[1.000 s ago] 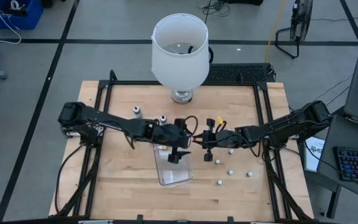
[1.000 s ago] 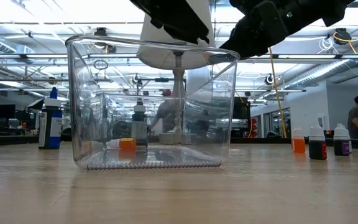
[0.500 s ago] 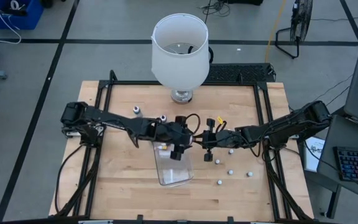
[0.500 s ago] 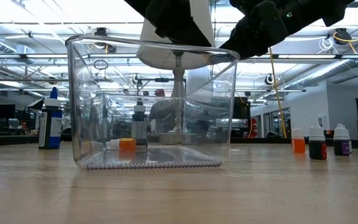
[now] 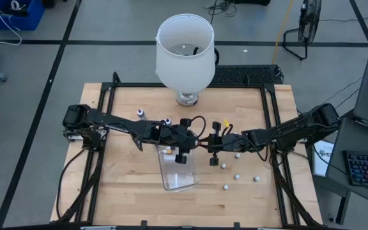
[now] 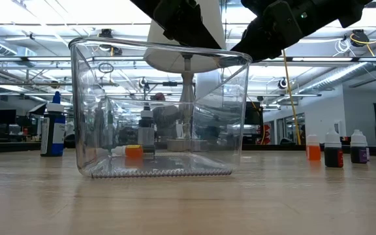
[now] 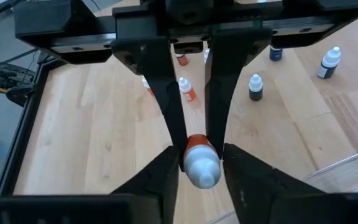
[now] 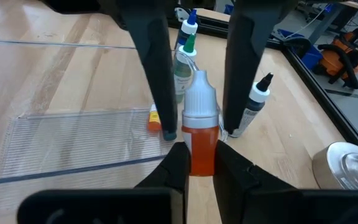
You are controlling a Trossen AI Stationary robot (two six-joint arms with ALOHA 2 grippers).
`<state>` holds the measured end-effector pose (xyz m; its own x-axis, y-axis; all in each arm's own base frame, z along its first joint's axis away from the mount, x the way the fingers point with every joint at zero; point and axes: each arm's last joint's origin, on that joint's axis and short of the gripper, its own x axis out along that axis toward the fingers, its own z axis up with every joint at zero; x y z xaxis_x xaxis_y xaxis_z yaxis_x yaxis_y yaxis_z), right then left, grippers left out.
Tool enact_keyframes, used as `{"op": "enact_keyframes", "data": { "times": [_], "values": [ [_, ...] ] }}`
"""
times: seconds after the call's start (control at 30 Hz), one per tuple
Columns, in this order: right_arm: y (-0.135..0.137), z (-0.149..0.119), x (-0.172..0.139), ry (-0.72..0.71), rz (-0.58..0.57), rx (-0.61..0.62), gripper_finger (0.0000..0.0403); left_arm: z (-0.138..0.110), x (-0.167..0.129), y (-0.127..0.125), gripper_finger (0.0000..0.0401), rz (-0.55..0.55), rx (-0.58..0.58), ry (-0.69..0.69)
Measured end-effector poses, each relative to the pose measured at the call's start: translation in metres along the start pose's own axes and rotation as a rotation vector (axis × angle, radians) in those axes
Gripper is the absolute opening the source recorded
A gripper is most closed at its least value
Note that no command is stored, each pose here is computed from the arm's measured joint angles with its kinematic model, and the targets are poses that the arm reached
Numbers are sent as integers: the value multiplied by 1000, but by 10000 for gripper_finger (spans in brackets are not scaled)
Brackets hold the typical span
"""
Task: Pick & Place food coloring
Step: Put the orange food coloring bottle into the bin
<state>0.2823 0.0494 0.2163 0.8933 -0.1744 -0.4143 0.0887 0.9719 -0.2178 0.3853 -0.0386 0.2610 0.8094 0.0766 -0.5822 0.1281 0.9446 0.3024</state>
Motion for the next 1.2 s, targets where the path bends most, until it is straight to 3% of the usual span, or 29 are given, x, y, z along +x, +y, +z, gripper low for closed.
{"op": "enact_keyframes", "data": {
  "times": [0.23,0.4,0.73,0.83,0.97,1.2],
  "values": [
    [0,0,0,2,0,2,38,-1,0,0,66,0,6,9],
    [1,1,0,-11,-8,4,61,-5,-11,1,66,66,7,99],
    [3,0,-1,5,13,37,103,-28,-53,-6,65,42,-222,417],
    [3,1,-3,-6,16,41,105,-40,-48,-12,65,35,-260,531],
    [2,1,-3,-5,10,26,104,-45,-33,-23,65,-29,-332,577],
    [2,1,-2,-5,10,24,102,-61,-5,-53,65,-112,-308,685]
  ]
}}
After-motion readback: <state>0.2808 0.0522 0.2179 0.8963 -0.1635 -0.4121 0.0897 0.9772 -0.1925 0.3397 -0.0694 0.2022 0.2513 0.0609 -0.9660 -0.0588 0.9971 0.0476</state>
